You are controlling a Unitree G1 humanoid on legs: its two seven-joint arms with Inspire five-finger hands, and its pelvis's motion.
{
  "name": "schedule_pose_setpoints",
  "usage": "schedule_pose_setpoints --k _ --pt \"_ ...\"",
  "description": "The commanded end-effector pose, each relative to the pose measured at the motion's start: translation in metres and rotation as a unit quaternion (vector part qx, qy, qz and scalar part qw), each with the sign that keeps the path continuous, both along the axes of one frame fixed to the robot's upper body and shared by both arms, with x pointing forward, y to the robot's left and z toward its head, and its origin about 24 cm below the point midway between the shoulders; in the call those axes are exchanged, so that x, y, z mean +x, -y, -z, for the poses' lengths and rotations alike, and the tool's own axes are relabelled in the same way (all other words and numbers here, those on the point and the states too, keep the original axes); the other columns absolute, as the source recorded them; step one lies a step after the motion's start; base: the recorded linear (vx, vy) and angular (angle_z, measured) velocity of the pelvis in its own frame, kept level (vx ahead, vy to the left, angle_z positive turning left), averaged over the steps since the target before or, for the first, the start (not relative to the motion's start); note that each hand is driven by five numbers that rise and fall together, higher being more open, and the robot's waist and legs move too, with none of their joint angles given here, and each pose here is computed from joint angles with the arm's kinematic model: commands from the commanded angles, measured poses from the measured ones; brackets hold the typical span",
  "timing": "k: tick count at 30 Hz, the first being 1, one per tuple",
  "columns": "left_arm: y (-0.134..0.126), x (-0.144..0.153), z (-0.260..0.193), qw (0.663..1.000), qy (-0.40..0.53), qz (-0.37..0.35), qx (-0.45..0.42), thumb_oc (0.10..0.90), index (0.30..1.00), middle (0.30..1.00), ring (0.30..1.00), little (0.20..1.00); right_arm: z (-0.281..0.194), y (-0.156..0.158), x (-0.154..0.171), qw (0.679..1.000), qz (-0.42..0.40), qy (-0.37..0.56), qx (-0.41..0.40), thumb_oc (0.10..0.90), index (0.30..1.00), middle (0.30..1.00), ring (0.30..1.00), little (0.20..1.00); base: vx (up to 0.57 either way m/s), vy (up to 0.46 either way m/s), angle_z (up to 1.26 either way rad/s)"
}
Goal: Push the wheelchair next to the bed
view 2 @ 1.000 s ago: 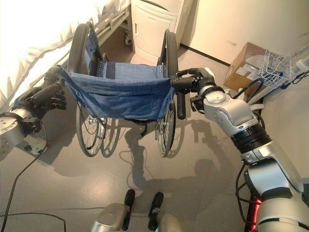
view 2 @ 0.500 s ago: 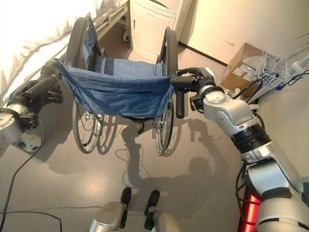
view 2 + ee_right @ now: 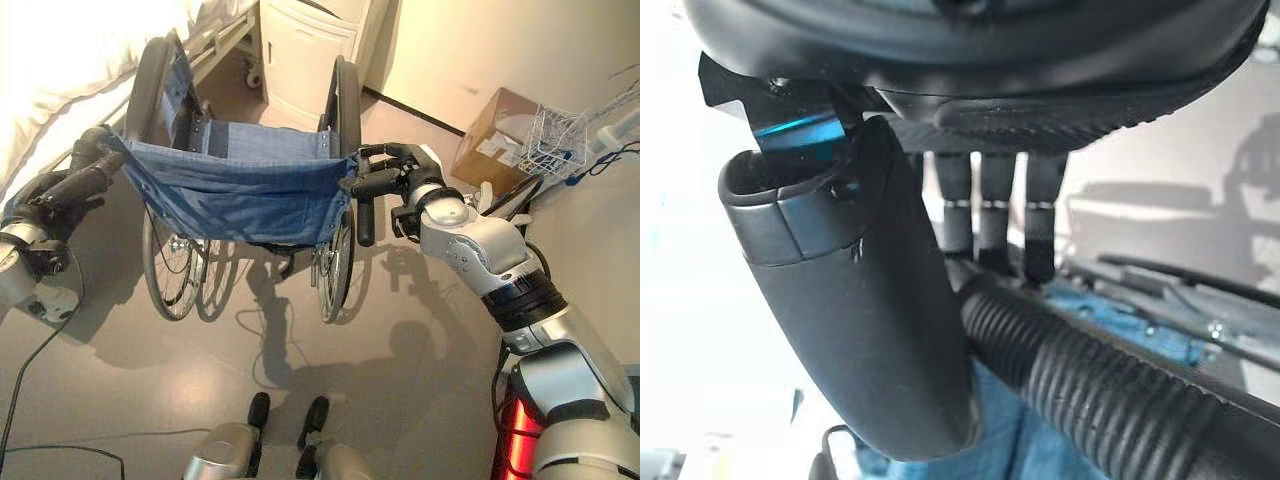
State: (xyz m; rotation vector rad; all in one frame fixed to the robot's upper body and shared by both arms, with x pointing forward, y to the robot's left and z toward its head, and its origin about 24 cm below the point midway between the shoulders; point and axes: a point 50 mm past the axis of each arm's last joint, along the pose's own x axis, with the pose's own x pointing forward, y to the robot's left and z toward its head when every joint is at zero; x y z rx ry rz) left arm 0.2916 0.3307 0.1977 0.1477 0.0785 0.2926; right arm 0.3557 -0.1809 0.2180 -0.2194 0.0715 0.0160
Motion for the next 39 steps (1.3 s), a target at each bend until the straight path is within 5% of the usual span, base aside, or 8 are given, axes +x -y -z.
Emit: schedule_pose_setpoints --k 1,13,29,39 --pt "-0.003 -0.017 -0.089 0.979 0.2 -0.01 0.037 0.8 0.9 0.9 0.9 0.9 -0.045 0.021 -0.012 0.993 0.042 0.112 -0.02 0.8 0.9 0.9 0.9 0.9 0.04 -0.001 0.0" --pt "-0.043 -0.056 -0.089 0.967 0.226 -0.11 0.051 0.8 0.9 0.9 0.9 0.9 -0.084 0.105 -0.046 0.946 0.24 0.185 -0.114 0.8 0.9 0.9 0.9 0.9 0.01 0.002 0.01" --pt "-0.057 -0.081 -0.067 0.966 0.21 -0.149 0.035 0.8 0.9 0.9 0.9 0.9 -0.072 0.145 -0.076 0.914 0.326 0.172 -0.169 0.8 0.9 0.9 0.9 0.9 0.0 0.0 -0.02" --pt "-0.06 -0.103 0.013 0.976 0.12 -0.169 -0.057 0.8 0.9 0.9 0.9 0.9 0.01 0.177 -0.107 0.909 0.398 0.08 -0.092 0.8 0.9 0.9 0.9 0.9 -0.02 0.018 -0.1"
